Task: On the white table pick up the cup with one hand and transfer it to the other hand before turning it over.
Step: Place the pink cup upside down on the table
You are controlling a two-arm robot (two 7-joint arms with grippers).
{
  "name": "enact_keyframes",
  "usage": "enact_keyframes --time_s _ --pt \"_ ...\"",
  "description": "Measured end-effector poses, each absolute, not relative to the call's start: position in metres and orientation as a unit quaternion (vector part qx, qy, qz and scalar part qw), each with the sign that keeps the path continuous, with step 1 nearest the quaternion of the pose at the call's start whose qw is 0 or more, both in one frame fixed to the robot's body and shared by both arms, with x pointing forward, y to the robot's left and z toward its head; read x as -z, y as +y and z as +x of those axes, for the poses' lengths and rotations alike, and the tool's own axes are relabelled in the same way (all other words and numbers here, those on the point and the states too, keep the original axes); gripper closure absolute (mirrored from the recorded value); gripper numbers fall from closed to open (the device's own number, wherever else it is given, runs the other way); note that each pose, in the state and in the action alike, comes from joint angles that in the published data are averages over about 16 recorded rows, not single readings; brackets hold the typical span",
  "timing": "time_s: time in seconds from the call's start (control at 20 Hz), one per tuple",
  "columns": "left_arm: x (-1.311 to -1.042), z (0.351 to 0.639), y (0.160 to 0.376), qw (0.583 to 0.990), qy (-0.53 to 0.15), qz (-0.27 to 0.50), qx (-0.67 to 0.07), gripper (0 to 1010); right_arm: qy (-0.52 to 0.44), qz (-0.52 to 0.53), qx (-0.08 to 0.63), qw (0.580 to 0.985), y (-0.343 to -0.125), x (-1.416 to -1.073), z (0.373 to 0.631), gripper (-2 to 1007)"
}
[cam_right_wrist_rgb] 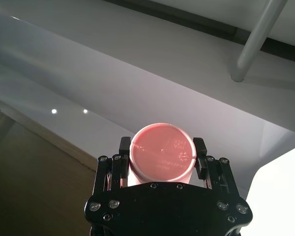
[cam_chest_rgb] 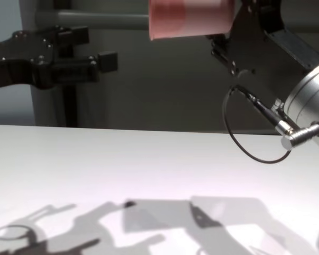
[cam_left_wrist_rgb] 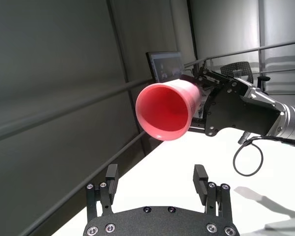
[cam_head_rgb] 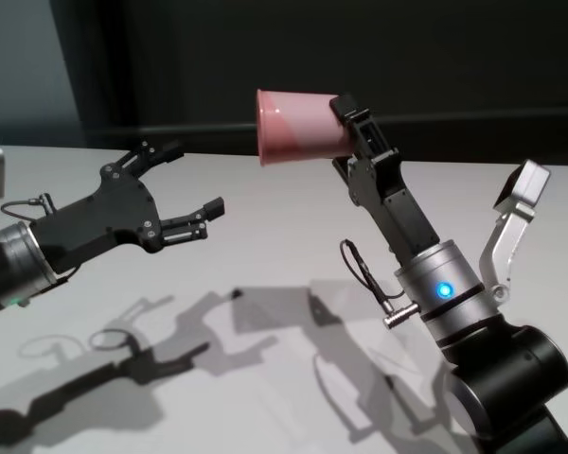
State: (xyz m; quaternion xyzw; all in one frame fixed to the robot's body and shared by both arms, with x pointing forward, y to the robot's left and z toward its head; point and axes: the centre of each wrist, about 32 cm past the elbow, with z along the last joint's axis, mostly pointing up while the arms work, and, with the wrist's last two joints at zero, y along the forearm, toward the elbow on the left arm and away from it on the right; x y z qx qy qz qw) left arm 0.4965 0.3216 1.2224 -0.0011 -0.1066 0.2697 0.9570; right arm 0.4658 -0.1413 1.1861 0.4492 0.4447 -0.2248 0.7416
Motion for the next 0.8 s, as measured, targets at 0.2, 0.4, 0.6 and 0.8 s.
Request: enact_keyframes --time_s 0.2,0.4,0.6,0.8 --pt "-1.212 0.485 0.322 0.948 -0.100 0.008 -0.303 9 0.445 0.449 0.225 0.742 -0.141 -1.186 0.466 269" --pt "-1.200 0.474 0.321 0.937 -0.093 0.016 -0.337 10 0.445 0.449 0.225 0.742 -0.141 -1.186 0.466 269" --pt "-1.188 0.462 0.321 0.926 -0.086 0.025 -0.366 9 0.445 0.449 0.225 0.742 -0.141 -1.186 0.466 269" --pt "-1.177 0.451 0.321 0.918 -0.077 0.035 -0.387 10 0.445 0.449 0.225 0.742 -0.141 -1.186 0.466 269"
